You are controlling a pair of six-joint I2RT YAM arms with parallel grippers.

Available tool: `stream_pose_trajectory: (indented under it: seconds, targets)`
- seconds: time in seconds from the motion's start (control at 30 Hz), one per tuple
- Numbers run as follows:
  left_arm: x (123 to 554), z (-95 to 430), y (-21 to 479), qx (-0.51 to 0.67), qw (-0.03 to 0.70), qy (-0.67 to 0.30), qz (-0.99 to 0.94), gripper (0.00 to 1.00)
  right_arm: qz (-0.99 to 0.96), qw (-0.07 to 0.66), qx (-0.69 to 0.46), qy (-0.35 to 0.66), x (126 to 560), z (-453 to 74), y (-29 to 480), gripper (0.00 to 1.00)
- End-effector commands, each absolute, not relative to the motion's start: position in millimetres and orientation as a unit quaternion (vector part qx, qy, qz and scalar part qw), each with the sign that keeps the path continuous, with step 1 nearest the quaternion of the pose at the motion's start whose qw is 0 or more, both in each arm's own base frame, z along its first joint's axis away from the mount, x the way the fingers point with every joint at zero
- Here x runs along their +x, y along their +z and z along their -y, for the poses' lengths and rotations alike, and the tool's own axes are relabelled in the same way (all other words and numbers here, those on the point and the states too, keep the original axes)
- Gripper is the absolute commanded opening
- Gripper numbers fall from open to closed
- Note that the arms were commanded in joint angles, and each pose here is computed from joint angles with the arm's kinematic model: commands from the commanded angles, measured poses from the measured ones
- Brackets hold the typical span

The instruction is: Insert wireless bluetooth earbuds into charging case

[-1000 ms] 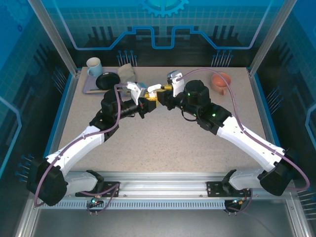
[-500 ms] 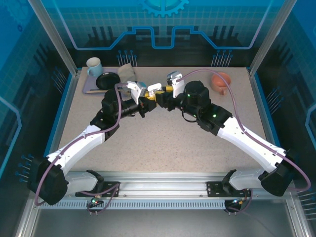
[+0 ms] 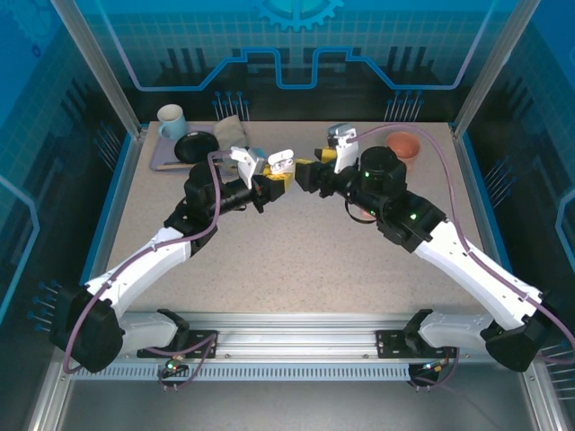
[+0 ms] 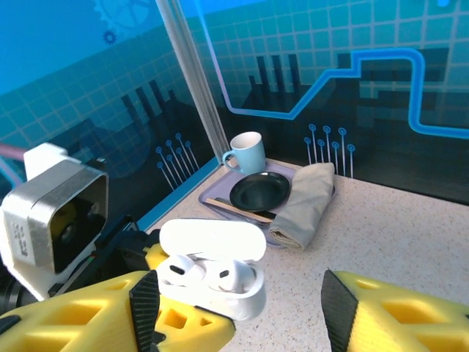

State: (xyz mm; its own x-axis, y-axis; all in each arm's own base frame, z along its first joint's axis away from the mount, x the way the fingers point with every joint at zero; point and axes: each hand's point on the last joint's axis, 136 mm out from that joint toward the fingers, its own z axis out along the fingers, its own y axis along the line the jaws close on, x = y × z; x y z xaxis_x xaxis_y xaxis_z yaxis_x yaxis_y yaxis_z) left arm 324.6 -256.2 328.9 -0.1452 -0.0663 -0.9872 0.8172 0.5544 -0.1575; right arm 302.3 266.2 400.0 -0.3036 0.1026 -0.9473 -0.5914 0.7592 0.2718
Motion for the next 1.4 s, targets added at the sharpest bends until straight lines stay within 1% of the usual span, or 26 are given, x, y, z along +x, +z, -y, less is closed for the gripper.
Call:
stream_pose_trajectory:
  seconds: [0.0,0.1,0.37,0.53,0.67,0.83,1.03,1.17,1.27,1.37]
  targets:
    - [327.1,256.4,343.9,0.286,0.609,-0.375,-0.638,0.0,-0.754,0.567,-0.124,0.308,311.8,-251.4,418.0,0.64]
    - [324.8,257.5,337.6,0.292,0.605,-0.375,-0.639,0.0,-0.787,0.532,-0.107,0.294,330.8,-247.7,406.6,0.64]
    - [318.8,262.0,304.0,0.322,0.578,-0.372,-0.651,0.0,-0.872,0.385,-0.107,0.283,386.4,-262.2,359.6,0.65]
    - [316.2,265.1,289.2,0.332,0.557,-0.377,-0.661,0.0,-0.907,0.297,-0.127,0.269,409.6,-282.9,316.6,0.61]
    - [316.3,267.8,282.6,0.34,0.544,-0.38,-0.667,0.0,-0.917,0.253,-0.144,0.273,415.1,-300.3,290.9,0.54]
    - [320.2,268.0,278.5,0.336,0.538,-0.376,-0.675,0.0,-0.918,0.24,-0.167,0.267,401.4,-311.4,282.2,0.47]
    - [328.8,265.1,276.8,0.32,0.533,-0.379,-0.686,0.0,-0.915,0.252,-0.185,0.254,367.0,-305.7,291.4,0.45]
    - [339.5,256.5,279.0,0.295,0.539,-0.379,-0.691,0.0,-0.917,0.254,-0.188,0.243,337.1,-291.1,288.2,0.43]
    - [342.0,255.5,278.3,0.295,0.539,-0.379,-0.692,0.0,-0.925,0.277,-0.146,0.214,334.1,-262.5,281.1,0.45]
    - [344.3,256.8,271.9,0.291,0.532,-0.382,-0.698,0.0,-0.933,0.29,-0.057,0.204,346.3,-223.4,269.4,0.53]
